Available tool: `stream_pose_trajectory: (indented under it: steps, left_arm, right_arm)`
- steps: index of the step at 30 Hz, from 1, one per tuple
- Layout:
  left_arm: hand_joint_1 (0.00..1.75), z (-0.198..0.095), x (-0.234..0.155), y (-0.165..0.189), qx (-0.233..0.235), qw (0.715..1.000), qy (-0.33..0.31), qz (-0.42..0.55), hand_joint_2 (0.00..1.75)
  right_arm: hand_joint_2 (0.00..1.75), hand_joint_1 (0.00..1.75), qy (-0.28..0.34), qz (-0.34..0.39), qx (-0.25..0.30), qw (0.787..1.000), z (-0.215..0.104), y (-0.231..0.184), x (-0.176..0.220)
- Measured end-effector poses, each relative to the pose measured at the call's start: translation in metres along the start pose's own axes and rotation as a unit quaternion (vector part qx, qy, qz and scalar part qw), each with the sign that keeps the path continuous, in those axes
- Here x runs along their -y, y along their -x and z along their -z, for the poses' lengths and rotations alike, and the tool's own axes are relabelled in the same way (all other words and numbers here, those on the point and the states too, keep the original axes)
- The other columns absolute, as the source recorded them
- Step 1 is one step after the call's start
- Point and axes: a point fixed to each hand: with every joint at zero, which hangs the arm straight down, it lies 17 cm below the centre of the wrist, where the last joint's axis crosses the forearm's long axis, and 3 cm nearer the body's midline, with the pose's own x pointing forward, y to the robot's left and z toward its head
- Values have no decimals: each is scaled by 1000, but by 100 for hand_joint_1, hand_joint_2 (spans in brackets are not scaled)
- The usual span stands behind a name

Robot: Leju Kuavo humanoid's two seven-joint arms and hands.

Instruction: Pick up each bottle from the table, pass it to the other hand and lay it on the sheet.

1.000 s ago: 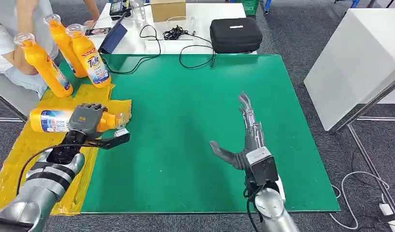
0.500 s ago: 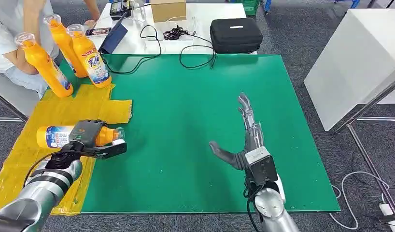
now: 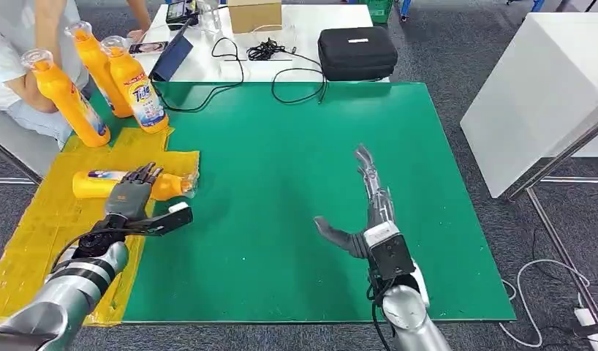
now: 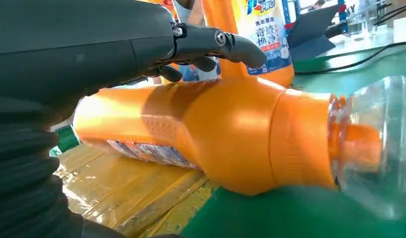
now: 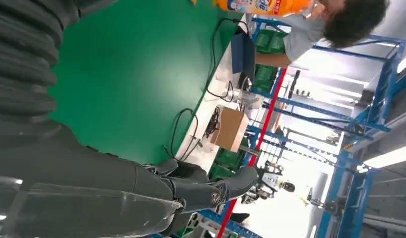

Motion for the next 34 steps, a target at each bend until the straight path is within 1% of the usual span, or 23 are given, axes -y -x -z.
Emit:
stream_pose_trajectory:
  steps: [16, 21, 26, 29, 34]
  left_arm:
    - [0, 0, 0, -1, -1, 1000, -2, -4, 175]
    - [0, 3, -14, -3, 0, 999, -29, -17, 175]
    - [0, 9, -23, -6, -2, 999, -34, -17, 175]
    - [0, 13, -35, -11, 3, 999, -47, -27, 175]
    - [0, 14, -38, -11, 4, 998, -50, -30, 175]
  right_arm:
    - [175, 0, -1, 0, -3, 1000, -1, 2, -1]
    - [175, 0, 0, -1, -5, 1000, -1, 4, 0]
    - [175, 0, 1, -1, -7, 1000, 0, 6, -1]
    - [175, 0, 0, -2, -10, 1000, 0, 8, -2]
    - [175, 0, 0, -2, -10, 1000, -1, 8, -2]
